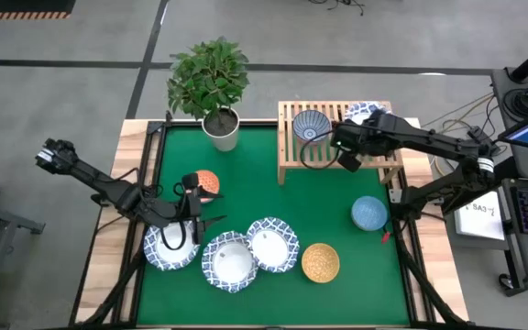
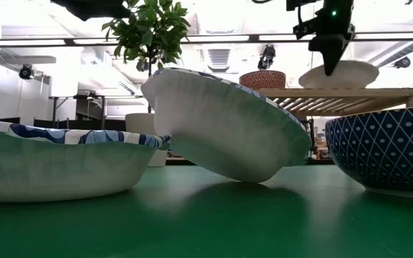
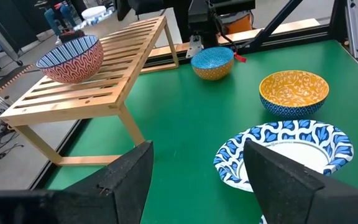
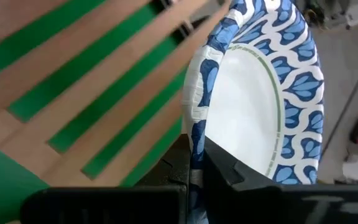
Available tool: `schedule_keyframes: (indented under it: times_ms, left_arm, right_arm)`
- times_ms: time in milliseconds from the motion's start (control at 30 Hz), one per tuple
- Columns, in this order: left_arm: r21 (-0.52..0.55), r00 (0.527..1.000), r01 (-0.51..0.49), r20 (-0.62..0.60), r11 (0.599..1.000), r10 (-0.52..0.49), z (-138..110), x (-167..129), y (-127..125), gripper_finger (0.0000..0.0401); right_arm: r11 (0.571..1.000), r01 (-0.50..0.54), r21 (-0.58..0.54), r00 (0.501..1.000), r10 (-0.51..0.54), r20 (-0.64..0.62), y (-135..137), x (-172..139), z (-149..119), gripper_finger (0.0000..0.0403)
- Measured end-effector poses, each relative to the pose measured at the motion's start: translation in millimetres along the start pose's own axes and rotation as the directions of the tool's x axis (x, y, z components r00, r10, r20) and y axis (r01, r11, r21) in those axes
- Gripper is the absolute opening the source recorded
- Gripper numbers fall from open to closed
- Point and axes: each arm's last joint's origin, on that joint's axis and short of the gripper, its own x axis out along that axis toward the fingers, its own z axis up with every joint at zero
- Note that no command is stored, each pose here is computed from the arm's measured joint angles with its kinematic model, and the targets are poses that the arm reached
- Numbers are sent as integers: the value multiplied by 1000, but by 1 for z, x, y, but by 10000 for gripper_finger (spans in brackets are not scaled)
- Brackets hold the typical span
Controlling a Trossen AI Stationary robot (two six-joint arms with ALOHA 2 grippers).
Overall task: Place and stack bowls onto a shelf
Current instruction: Put the white patterned bowl on the shelf, then stack the white patterned bowl on top of the white patterned bowl on the shelf
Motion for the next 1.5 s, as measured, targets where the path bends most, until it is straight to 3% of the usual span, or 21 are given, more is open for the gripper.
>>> schedule_keyframes:
  times_ms: [367,1000,1233,1400,1500]
  left_arm:
    - [-4,1000,-1,4,1000,1,0,0,0,232]
    - [-8,1000,-1,9,1000,1,1,0,0,232]
    - [-8,1000,-1,10,1000,1,1,0,0,232]
    - [-13,1000,-1,9,1000,1,1,0,0,232]
    - [-16,1000,-1,10,1000,1,1,0,0,232]
  right_arm:
    - [997,-72,7,997,72,17,4,2,3,15]
    - [993,-103,60,994,100,45,4,0,5,120]
    - [982,-130,140,988,115,107,-4,-14,8,125]
    - [958,-207,197,964,166,205,-13,-36,15,125]
    - [918,-349,191,916,290,277,-12,-51,20,125]
